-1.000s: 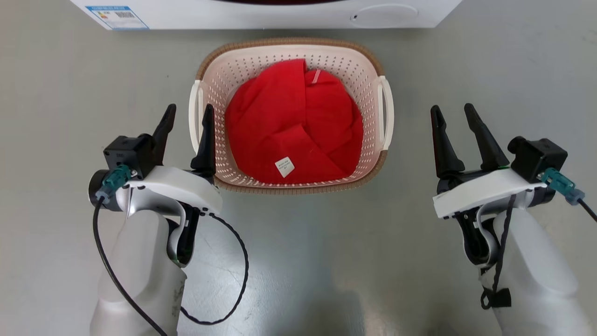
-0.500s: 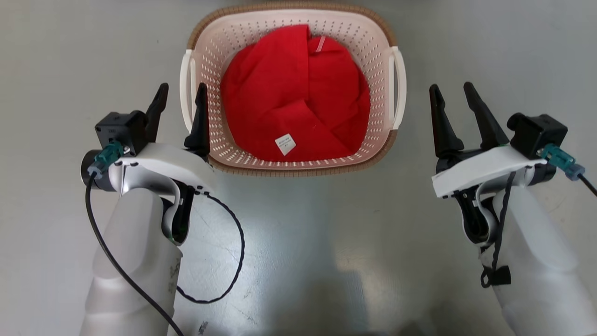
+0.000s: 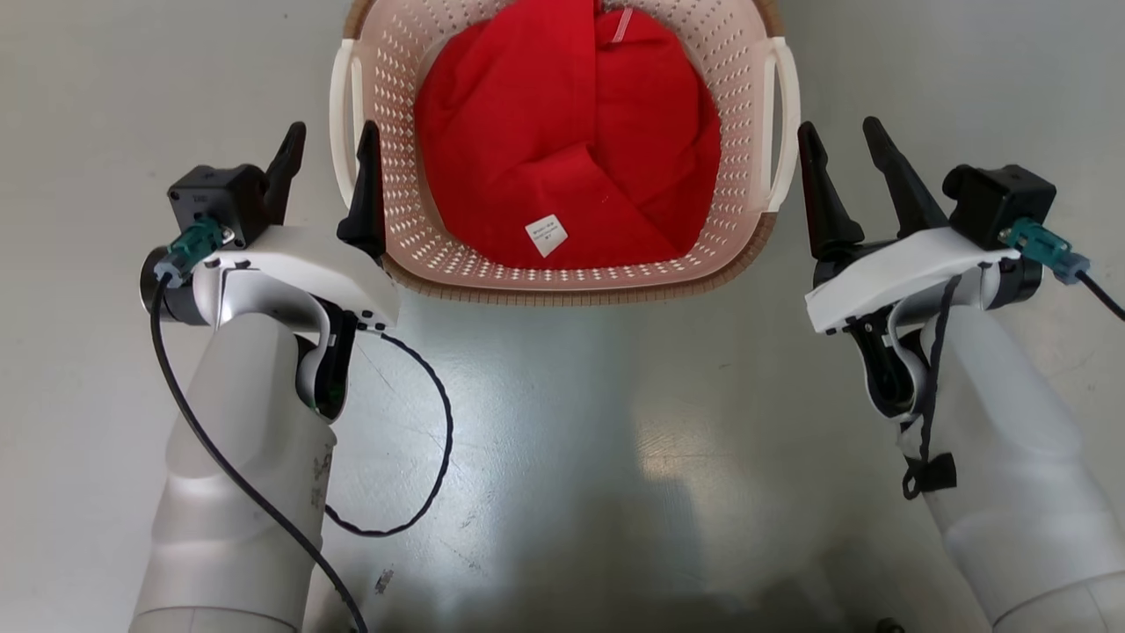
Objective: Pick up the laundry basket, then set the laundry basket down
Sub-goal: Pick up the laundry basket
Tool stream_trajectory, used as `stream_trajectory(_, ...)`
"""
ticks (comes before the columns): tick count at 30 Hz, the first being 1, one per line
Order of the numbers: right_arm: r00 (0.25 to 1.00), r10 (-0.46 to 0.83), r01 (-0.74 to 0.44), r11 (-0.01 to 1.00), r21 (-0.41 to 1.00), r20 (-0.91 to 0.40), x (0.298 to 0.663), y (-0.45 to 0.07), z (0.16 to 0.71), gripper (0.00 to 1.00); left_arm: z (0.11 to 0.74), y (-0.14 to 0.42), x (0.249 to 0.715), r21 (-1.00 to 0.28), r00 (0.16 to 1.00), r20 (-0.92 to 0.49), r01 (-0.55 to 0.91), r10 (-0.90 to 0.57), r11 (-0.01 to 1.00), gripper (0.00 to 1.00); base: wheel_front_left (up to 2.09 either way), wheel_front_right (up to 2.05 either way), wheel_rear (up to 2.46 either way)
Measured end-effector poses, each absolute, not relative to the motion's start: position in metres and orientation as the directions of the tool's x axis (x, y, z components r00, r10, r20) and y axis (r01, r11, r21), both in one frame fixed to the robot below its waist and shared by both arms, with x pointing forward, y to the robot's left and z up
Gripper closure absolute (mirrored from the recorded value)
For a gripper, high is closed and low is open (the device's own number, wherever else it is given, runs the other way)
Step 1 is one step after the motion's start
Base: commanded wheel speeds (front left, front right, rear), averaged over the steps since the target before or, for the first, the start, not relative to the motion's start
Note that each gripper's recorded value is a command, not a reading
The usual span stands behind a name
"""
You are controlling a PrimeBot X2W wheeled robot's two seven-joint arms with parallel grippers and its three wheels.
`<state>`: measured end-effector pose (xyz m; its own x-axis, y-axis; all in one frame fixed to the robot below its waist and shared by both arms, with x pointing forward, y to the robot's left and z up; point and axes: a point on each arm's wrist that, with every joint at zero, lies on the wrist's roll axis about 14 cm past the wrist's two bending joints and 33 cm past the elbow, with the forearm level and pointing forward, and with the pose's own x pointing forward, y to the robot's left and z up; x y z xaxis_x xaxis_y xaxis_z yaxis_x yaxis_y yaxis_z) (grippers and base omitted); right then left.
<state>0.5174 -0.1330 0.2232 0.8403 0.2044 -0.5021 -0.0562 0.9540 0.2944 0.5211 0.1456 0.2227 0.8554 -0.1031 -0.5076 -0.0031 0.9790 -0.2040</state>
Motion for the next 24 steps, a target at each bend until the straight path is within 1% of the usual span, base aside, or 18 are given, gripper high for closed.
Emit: stream_trajectory(24,0.742,0.230,-0.040,0.953,0.301,-0.630,0.518,-0.120,0.158,0.00,0.163,0.146,0.519,-0.197,0.769,-0.629,-0.020,-0.111,0.980,0.00,0.00,0.00,0.00)
